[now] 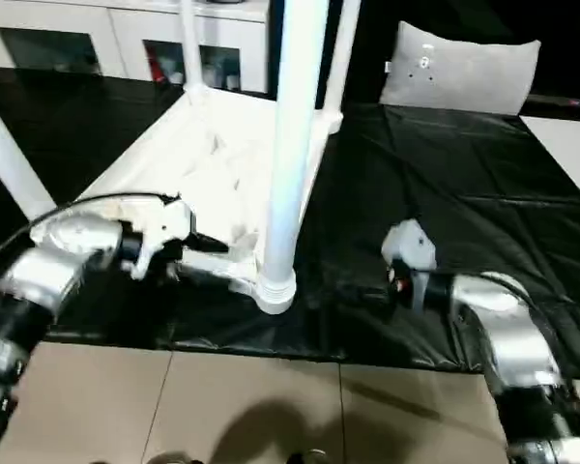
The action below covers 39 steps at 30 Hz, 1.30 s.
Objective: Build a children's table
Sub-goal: Rotate table base, then rotate leg to tighten
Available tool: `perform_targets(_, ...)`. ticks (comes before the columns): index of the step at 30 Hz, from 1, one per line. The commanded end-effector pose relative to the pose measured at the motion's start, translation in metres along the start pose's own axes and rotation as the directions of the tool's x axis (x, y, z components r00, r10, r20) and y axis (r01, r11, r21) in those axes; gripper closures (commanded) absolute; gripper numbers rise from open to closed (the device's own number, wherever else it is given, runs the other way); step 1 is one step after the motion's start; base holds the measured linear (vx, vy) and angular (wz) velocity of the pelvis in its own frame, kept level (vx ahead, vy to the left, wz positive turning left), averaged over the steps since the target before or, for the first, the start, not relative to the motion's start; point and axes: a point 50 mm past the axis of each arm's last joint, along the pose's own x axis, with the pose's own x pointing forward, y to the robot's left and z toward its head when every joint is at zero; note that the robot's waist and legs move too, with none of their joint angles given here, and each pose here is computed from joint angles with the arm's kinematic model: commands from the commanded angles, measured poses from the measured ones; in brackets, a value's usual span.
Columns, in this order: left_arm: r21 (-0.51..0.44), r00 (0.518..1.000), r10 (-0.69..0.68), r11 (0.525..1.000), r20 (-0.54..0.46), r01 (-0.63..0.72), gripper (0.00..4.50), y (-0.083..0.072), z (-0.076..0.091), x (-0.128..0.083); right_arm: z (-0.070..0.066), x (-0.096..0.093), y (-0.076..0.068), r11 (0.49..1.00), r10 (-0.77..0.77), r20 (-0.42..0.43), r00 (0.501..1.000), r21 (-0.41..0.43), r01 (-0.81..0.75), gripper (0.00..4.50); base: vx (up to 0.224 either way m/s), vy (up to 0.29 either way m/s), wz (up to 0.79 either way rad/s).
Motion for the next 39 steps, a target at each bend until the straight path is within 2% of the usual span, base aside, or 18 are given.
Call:
perform_targets(1,0.022,0.999,-0.026,0.999,-0.030,0.027,1.86,0.003,0.000,0.001,0.005,-0.002,0.003,1.000,0.020,-0.003,1.000,-0.009,-0.020,0.00,0.000,0.000,0.00)
perform_targets(7,0.029,0.997,-0.045,0.998,-0.058,0.046,2.35,0.010,-0.003,0.002,0.007,-0.004,0.008,0.999,0.029,0.003,1.000,0.014,-0.029,0.00,0.000,0.000,0.00)
perform_targets(13,0.057,0.996,-0.059,0.996,-0.074,0.063,2.70,0.011,-0.003,0.009,0.005,-0.005,0.019,0.997,0.073,0.004,0.997,0.036,-0.073,0.00,0.000,0.000,0.00)
perform_targets(14,0.057,0.996,-0.059,0.996,-0.074,0.063,2.87,0.011,-0.003,0.009,0.005,-0.005,0.019,0.997,0.073,0.004,0.997,0.036,-0.073,0.00,0.000,0.000,0.00)
perform_targets(18,0.080,0.994,-0.064,0.994,-0.091,0.071,3.04,0.011,-0.003,0.014,0.004,-0.005,0.022,0.996,0.079,-0.003,0.997,0.040,-0.079,0.00,0.000,0.000,0.00)
perform_targets(26,0.155,0.983,-0.046,0.985,-0.180,0.075,3.71,0.013,-0.005,0.021,0.003,-0.005,0.025,0.996,0.079,-0.007,0.997,0.049,-0.078,0.00,0.000,0.000,0.00)
perform_targets(29,0.187,0.967,-0.051,0.977,-0.249,0.099,3.90,0.012,-0.009,0.023,0.003,-0.005,0.026,0.995,0.083,-0.006,0.997,0.049,-0.083,0.00,0.000,0.000,0.00)
perform_targets(33,0.164,0.958,-0.096,0.976,-0.271,0.144,4.11,0.011,-0.009,0.023,0.004,-0.004,0.023,0.995,0.084,-0.006,0.996,0.046,-0.083,0.00,0.000,0.000,0.00)
perform_targets(34,0.098,0.962,-0.132,0.982,-0.239,0.159,4.15,0.012,-0.006,0.024,0.005,-0.003,0.022,0.996,0.082,-0.005,0.997,0.044,-0.082,0.00,0.000,0.000,0.00)
perform_targets(37,0.037,0.968,-0.156,0.985,-0.199,0.167,4.24,0.012,-0.003,0.025,0.005,-0.003,0.021,0.996,0.081,-0.004,0.997,0.042,-0.081,0.00,0.000,0.000,0.00)
perform_targets(39,-0.038,0.972,-0.170,0.985,-0.163,0.166,4.32,0.013,-0.002,0.026,0.005,-0.001,0.020,0.996,0.078,-0.003,0.997,0.041,-0.078,0.00,0.000,0.000,0.00)
